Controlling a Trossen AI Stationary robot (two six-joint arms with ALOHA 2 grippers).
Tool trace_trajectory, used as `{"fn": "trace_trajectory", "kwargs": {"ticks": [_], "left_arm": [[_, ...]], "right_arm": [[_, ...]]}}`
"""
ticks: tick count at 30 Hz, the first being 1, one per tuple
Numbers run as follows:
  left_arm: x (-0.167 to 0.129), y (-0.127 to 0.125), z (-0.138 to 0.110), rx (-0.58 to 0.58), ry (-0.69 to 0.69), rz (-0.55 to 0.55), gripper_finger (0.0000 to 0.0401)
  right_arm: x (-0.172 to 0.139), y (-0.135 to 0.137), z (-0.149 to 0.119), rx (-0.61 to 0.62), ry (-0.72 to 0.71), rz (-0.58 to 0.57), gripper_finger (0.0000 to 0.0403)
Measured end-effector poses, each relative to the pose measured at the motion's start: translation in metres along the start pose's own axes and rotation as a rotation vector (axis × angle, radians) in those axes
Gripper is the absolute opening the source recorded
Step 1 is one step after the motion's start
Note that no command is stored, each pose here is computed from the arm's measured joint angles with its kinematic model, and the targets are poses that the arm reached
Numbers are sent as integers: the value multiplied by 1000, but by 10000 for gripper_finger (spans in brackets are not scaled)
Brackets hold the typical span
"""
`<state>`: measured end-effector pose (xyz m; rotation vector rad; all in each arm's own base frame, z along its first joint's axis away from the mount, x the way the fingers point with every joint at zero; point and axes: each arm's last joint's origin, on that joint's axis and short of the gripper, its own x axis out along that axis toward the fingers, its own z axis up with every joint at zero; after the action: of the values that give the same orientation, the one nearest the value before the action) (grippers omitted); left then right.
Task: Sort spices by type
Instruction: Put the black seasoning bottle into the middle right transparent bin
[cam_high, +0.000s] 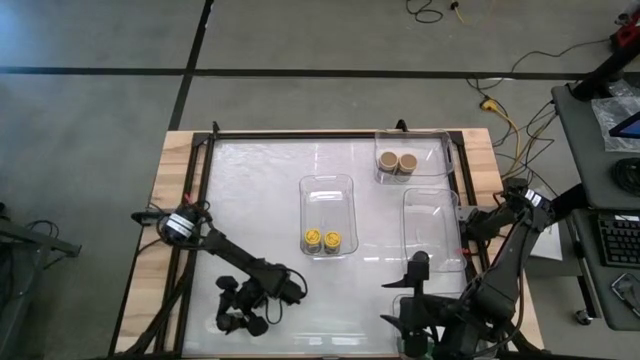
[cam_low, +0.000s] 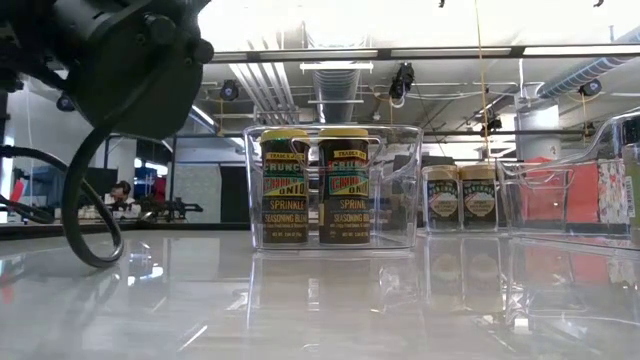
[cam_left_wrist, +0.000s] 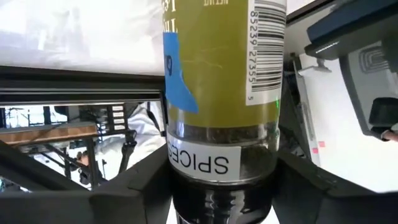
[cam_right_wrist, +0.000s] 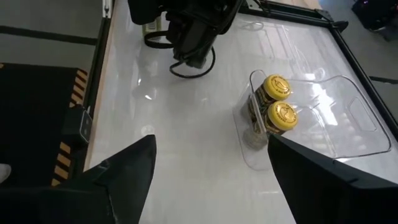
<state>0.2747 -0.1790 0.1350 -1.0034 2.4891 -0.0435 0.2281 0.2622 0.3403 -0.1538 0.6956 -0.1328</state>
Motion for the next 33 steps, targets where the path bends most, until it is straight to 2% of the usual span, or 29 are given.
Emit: {"fn": "trace_trajectory", "kwargs": {"ticks": [12, 27, 30, 33], "left_arm": [[0, 1, 1, -2, -18, 21, 243], [5, 1, 0, 11, -38, 58, 274], [16, 3, -3, 37, -28, 102, 274], [27, 6, -9, 74, -84, 247, 274]], "right_arm": [[0, 0, 0, 0, 0, 0, 300], [0, 0, 0, 1, 4, 6, 327], [-1, 1, -1, 2, 5, 11, 325], [-2, 2, -2, 7, 5, 15, 325]]}}
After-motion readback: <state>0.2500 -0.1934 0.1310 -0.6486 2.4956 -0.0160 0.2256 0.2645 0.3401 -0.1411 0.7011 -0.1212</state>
